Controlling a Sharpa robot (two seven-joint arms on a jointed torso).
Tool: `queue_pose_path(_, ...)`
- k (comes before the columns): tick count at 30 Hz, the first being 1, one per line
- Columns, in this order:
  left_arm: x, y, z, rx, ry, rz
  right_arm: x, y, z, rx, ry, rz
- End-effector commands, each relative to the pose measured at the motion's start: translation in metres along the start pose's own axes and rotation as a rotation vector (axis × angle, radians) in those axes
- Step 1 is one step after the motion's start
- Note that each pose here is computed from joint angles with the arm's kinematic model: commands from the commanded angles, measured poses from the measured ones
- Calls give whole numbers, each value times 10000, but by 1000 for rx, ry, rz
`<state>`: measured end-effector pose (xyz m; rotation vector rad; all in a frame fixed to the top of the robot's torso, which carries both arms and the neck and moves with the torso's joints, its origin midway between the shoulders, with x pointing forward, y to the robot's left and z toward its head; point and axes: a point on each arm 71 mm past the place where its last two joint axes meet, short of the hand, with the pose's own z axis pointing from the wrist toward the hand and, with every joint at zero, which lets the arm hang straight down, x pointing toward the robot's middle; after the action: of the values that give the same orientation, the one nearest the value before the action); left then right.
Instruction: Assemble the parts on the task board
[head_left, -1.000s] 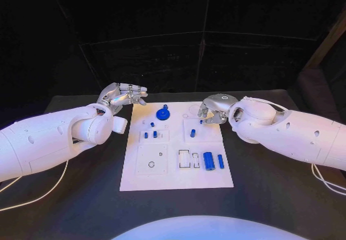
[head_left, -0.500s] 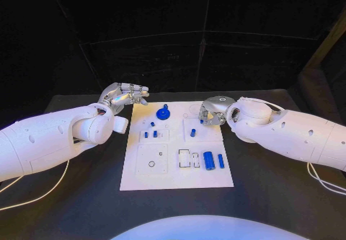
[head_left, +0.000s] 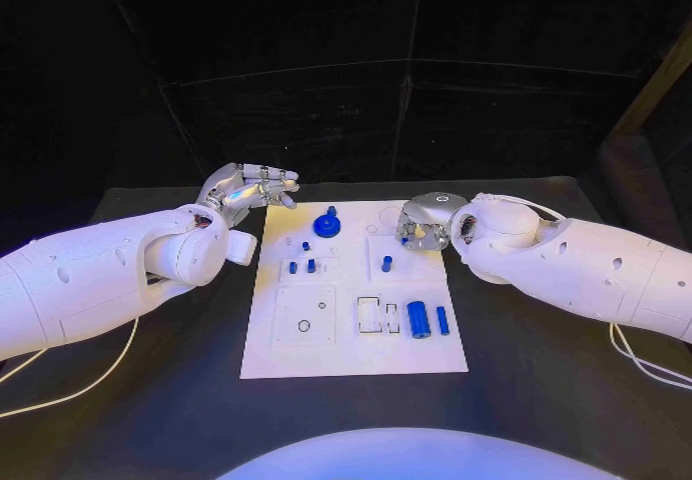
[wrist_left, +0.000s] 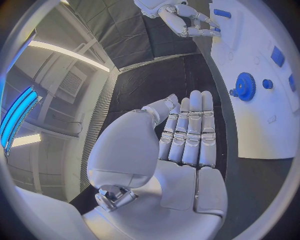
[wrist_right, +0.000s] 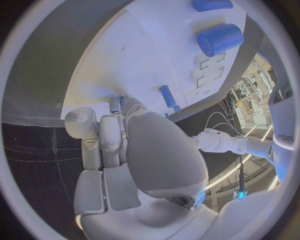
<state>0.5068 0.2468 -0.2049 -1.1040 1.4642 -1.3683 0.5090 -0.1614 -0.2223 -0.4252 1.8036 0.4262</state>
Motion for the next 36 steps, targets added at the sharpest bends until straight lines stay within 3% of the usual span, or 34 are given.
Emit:
queue_pose_path(1, 18, -25, 2, 20, 15, -12, 56, 12, 2, 1, 35, 3)
queue_pose_path(15, 15, -23, 0, 17, 15, -12, -4, 21, -6, 15, -55, 33)
queue_pose_path(23, 1, -20, -1, 14, 13, -11, -56, -17, -82, 22, -123, 63)
queue_pose_path(36, -22, -7, -1, -3, 18, -12, -110, -16, -215, 16, -170, 83)
